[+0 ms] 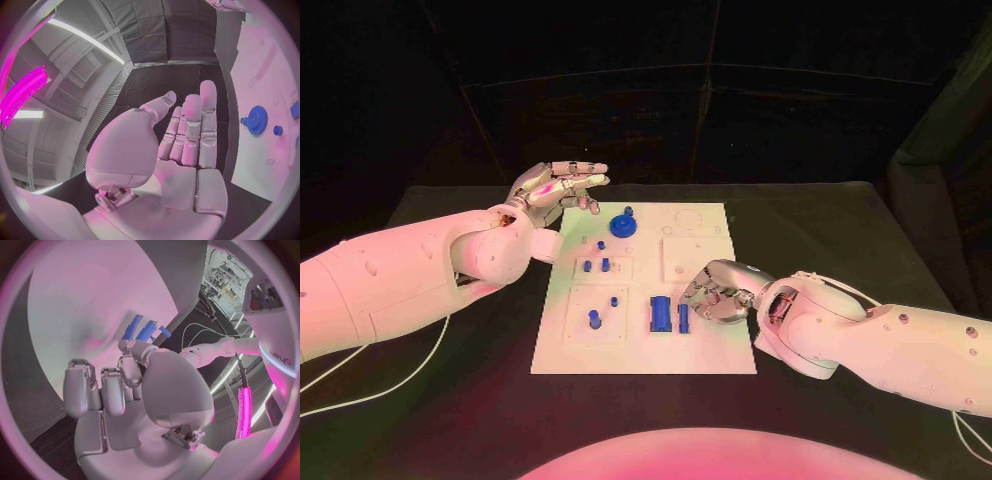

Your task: Assemble the parts on the task board

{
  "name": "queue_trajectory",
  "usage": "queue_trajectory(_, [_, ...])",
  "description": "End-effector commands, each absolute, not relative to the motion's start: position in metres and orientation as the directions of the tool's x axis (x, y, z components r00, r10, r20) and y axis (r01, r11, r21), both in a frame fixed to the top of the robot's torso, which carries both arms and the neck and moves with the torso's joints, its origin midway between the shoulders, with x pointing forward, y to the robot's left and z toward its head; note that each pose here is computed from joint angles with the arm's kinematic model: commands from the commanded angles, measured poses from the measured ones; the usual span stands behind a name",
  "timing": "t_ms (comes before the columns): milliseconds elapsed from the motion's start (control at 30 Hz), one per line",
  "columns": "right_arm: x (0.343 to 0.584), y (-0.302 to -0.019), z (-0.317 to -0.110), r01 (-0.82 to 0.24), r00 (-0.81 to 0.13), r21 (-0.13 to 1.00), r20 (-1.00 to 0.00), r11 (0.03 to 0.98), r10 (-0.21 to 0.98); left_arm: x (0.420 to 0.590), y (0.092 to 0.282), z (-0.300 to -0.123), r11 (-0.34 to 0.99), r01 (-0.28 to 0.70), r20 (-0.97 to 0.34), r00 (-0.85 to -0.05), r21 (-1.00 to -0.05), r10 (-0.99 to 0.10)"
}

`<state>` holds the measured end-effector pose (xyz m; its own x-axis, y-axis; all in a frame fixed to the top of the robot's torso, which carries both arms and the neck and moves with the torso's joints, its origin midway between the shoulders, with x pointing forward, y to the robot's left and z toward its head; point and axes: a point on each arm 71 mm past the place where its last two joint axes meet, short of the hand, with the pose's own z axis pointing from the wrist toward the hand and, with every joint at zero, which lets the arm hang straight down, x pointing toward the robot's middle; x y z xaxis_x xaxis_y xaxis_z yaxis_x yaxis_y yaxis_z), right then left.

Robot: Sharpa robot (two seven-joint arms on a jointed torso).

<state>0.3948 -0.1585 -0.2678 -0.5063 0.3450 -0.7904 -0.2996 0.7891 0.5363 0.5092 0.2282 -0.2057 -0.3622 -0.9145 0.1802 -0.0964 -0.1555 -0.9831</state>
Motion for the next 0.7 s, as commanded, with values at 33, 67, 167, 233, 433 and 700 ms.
queue_trajectory(33, [0.3938,-0.1575,-0.2687,-0.308,-0.515,0.522,-0.794,0.795,0.322,0.5094,0.2272,-0.2042,-0.159,-0.091,0.182,-0.372,-0.983,-0.91])
queue_trajectory(67, [0.3939,-0.1573,-0.2686,-0.309,-0.513,0.523,-0.795,0.795,0.324,0.5094,0.2273,-0.2042,-0.159,-0.091,0.182,-0.372,-0.983,-0.91])
queue_trajectory(167, [0.3942,-0.157,-0.2678,-0.31,-0.505,0.526,-0.797,0.792,0.332,0.5094,0.2275,-0.2042,-0.159,-0.091,0.182,-0.372,-0.983,-0.91])
queue_trajectory(233, [0.3947,-0.157,-0.2669,-0.311,-0.494,0.53,-0.799,0.789,0.342,0.5094,0.2275,-0.2042,-0.159,-0.091,0.182,-0.372,-0.983,-0.91])
queue_trajectory(433, [0.397,-0.1584,-0.2644,-0.307,-0.458,0.541,-0.805,0.783,0.377,0.5094,0.2274,-0.2043,-0.159,-0.092,0.182,-0.372,-0.983,-0.91])
queue_trajectory(700, [0.3988,-0.1596,-0.2642,-0.296,-0.442,0.545,-0.806,0.784,0.393,0.5094,0.2271,-0.2043,-0.159,-0.093,0.183,-0.373,-0.983,-0.91])
